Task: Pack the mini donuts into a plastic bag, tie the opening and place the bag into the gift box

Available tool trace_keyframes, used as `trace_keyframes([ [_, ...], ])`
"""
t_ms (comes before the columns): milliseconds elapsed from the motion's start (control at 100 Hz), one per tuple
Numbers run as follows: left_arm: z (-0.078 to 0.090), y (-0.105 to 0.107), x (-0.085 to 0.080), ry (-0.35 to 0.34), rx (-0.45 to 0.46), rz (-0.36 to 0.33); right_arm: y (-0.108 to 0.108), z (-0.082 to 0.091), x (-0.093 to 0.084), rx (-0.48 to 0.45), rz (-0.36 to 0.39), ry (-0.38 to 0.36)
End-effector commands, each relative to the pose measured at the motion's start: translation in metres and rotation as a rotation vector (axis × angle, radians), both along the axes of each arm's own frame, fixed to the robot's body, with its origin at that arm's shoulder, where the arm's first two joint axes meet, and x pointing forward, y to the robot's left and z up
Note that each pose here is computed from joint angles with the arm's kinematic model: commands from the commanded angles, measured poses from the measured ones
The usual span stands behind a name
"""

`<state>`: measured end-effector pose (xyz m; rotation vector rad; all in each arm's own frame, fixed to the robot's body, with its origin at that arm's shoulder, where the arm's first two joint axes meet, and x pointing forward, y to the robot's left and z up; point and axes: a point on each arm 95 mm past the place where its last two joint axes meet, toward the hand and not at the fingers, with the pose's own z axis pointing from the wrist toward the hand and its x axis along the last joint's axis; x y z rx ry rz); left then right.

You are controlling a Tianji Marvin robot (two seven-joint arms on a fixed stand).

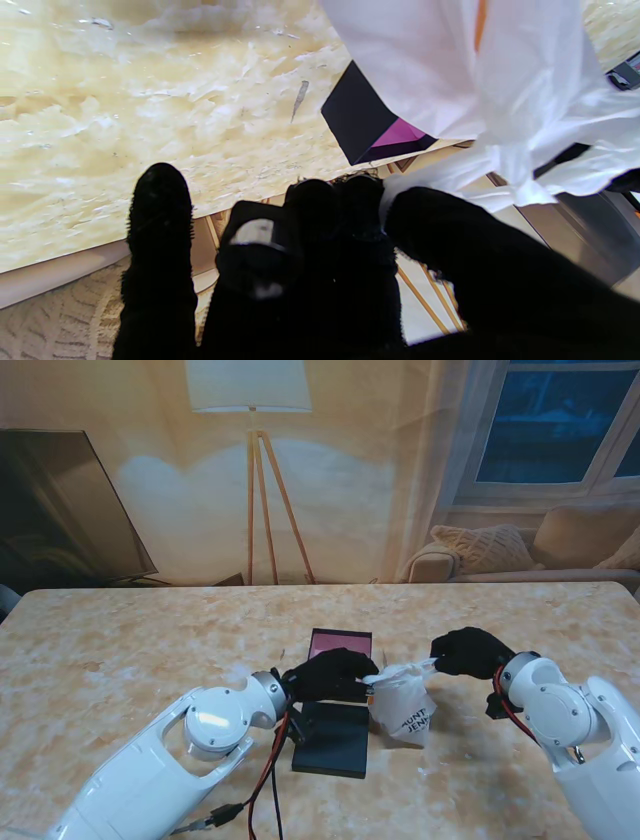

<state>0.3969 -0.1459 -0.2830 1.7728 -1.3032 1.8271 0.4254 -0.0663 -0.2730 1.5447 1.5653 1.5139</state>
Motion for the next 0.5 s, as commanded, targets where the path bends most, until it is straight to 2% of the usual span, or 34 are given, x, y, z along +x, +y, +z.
trace_keyframes([
  [0, -0.0004, 0.0005, -0.0038, -0.003, 0.006, -0.023, -0.0029, -0.0097, 0.0002, -0.017, -0.011, 0.032],
  [490, -0.0061, 0.0040, -0.0070, -0.019, 0.035, -0.067, -0.0102, -0.0191, 0.0083, -0.067, -0.025, 0.056],
])
